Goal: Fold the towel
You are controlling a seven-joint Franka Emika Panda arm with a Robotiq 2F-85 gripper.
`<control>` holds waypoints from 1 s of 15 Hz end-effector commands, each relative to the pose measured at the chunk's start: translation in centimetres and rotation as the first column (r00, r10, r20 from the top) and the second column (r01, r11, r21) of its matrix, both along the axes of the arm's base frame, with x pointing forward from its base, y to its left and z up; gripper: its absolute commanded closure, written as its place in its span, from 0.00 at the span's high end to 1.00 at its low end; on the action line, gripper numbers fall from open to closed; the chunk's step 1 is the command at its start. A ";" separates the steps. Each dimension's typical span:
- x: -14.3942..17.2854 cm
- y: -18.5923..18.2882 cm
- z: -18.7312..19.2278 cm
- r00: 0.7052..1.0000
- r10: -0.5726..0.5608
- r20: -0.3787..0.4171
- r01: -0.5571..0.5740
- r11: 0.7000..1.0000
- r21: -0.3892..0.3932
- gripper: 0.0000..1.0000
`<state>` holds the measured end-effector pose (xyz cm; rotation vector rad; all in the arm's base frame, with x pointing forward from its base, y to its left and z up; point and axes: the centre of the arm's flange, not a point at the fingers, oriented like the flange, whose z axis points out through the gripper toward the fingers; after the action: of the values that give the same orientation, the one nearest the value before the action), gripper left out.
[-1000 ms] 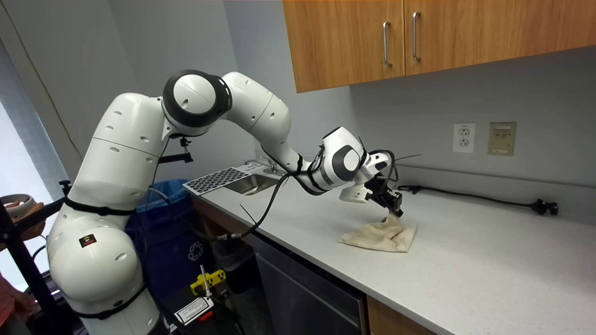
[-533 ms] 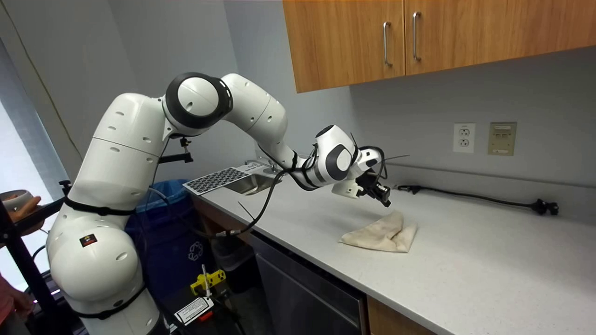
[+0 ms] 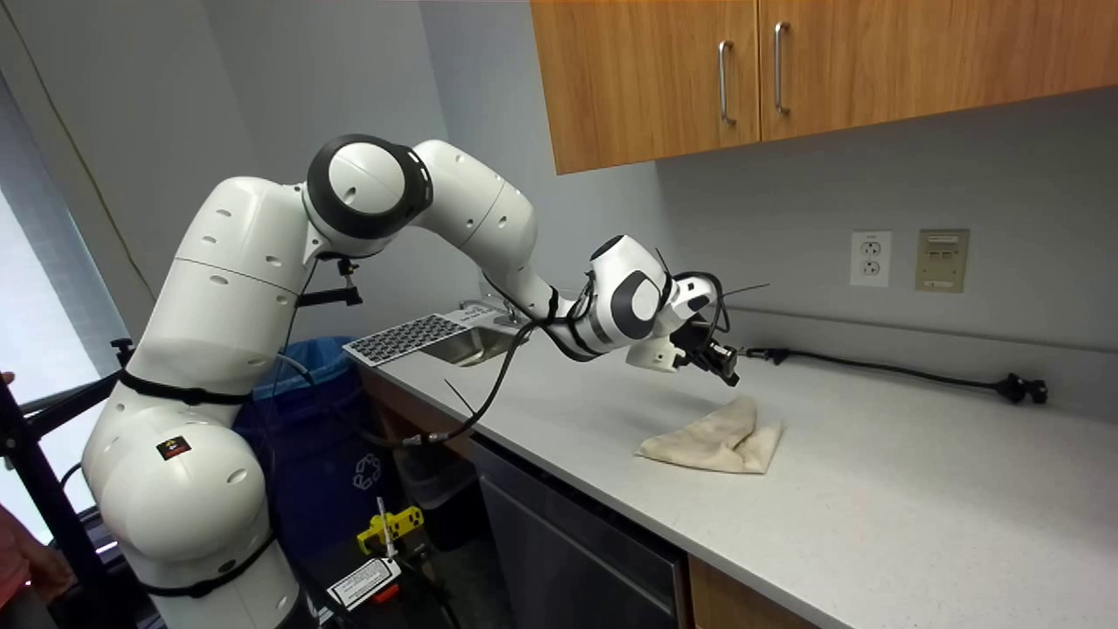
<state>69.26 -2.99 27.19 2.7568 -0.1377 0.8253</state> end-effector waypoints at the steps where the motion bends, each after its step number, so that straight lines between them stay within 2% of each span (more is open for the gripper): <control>1: -2.0 -0.7 1.3 0.999 0.008 -0.040 -0.008 1.000 0.011 0.00; 8: -6.2 -2.5 5.2 0.990 0.080 -0.112 -0.079 0.997 0.012 0.00; 12: -8.7 -3.7 8.7 0.993 0.078 -0.085 -0.076 0.997 0.020 0.00; 15: -10.0 -5.2 11.0 0.998 0.035 -0.043 -0.033 0.998 0.047 0.00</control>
<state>61.97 -7.06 35.46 2.8088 -0.0675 0.7600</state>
